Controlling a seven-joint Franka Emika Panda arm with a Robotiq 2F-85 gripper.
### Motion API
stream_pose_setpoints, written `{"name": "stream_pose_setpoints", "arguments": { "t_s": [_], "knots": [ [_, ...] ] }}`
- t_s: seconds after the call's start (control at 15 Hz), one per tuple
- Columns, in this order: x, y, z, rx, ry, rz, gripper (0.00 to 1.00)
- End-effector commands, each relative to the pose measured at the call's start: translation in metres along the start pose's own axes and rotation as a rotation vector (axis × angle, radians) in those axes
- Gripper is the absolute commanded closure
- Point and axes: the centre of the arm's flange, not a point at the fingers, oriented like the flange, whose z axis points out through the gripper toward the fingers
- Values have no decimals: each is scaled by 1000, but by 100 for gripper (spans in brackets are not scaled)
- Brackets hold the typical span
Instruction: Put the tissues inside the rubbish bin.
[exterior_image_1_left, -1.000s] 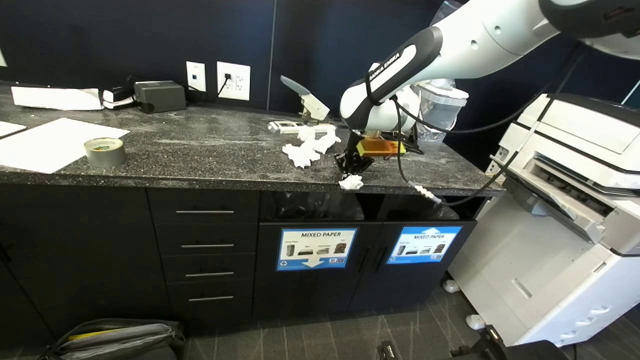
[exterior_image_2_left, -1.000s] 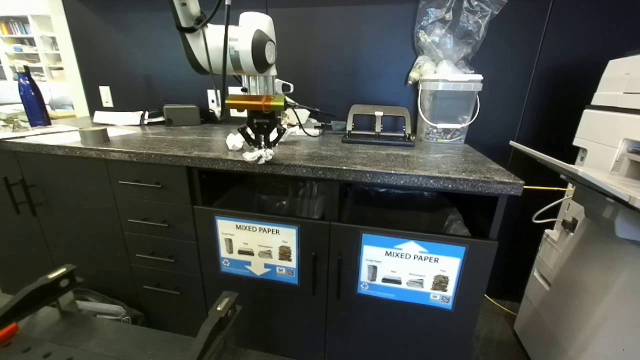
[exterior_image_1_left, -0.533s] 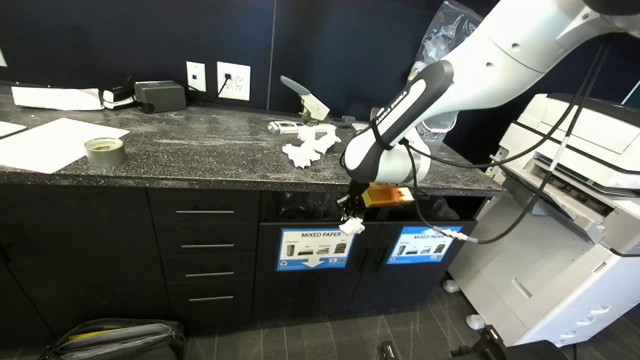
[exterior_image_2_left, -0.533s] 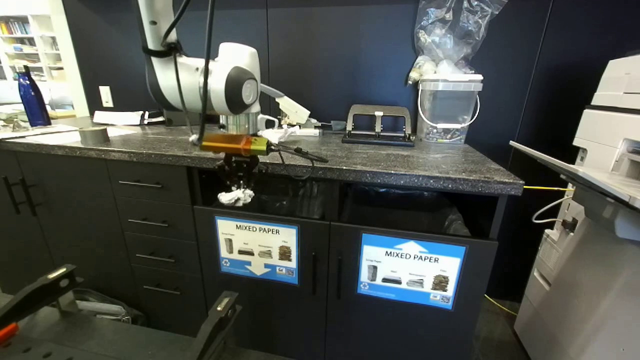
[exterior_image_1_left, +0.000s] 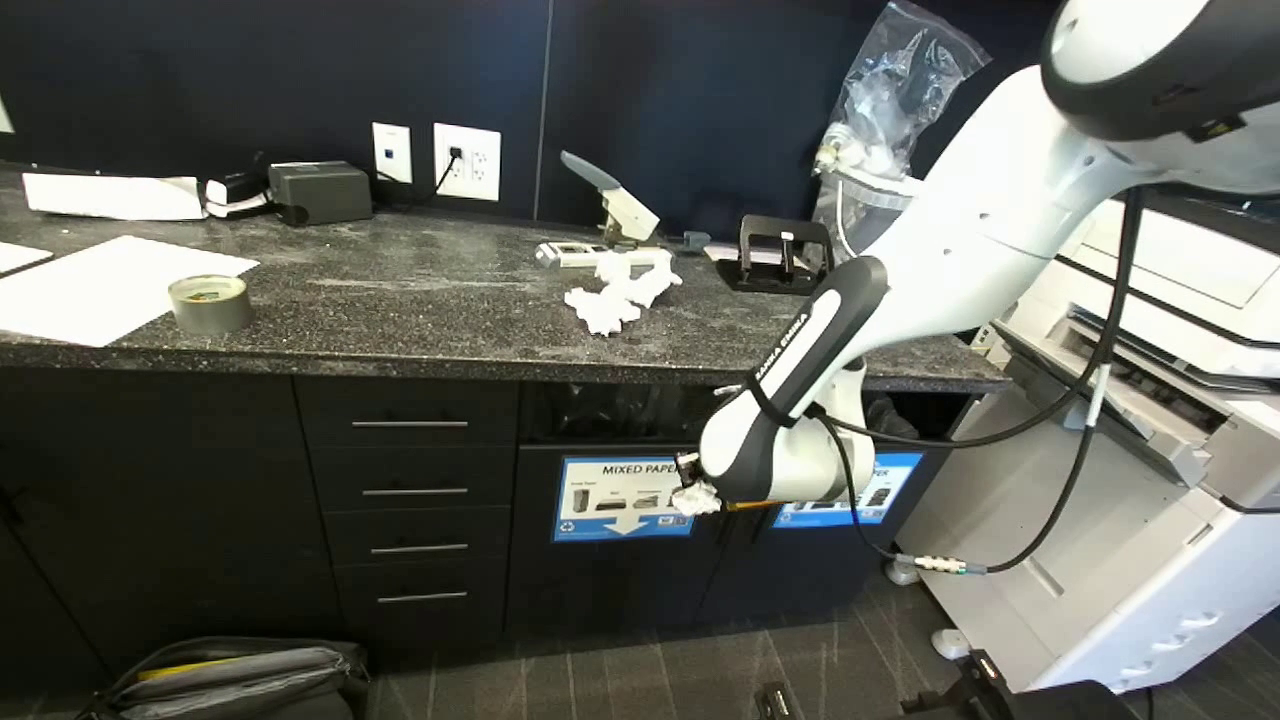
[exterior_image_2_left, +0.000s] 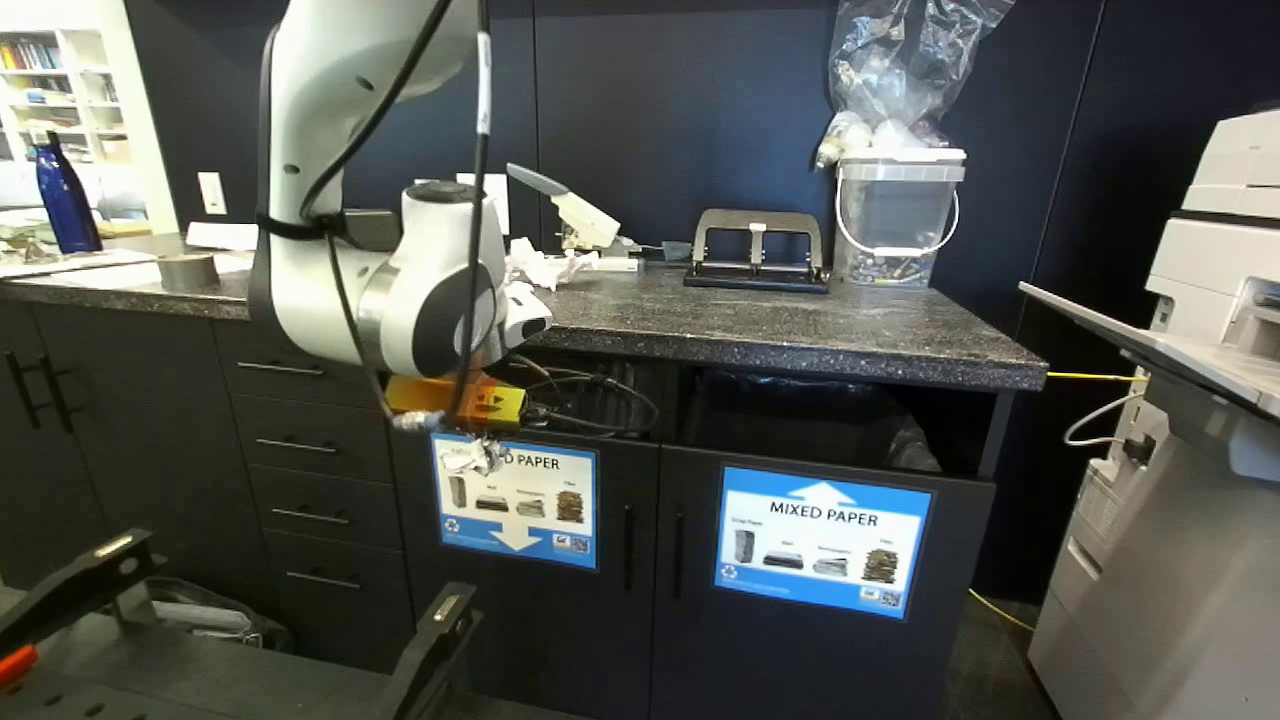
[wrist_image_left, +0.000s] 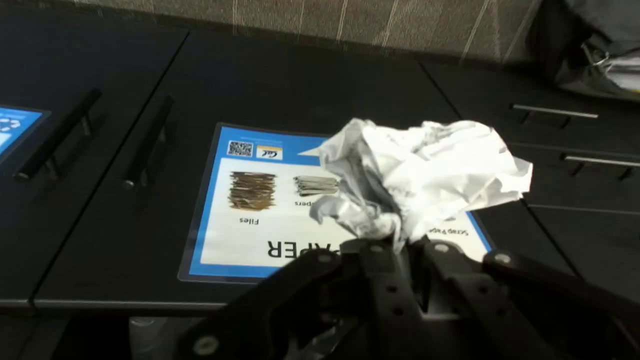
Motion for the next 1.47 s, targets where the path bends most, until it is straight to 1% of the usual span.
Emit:
{"name": "stream_pose_setpoints", "arguments": {
  "t_s": [0.0,0.2,0.4,0.53,0.6,0.67,0.73,0.87,1.2,1.4],
  "knots": [
    [-14,5,52,-18,189,54,90],
    [-16,10,79,-25,319,115,90],
    [-5,9,98,-22,437,168,90],
    [10,8,106,-17,514,193,90],
    [18,6,111,-29,552,201,90],
    [30,7,111,-23,590,209,90],
    [36,6,114,-17,626,212,90],
    [50,6,116,-7,675,223,90],
    [61,4,143,-25,752,245,90],
    [72,5,150,-27,804,277,90]
  ]
}}
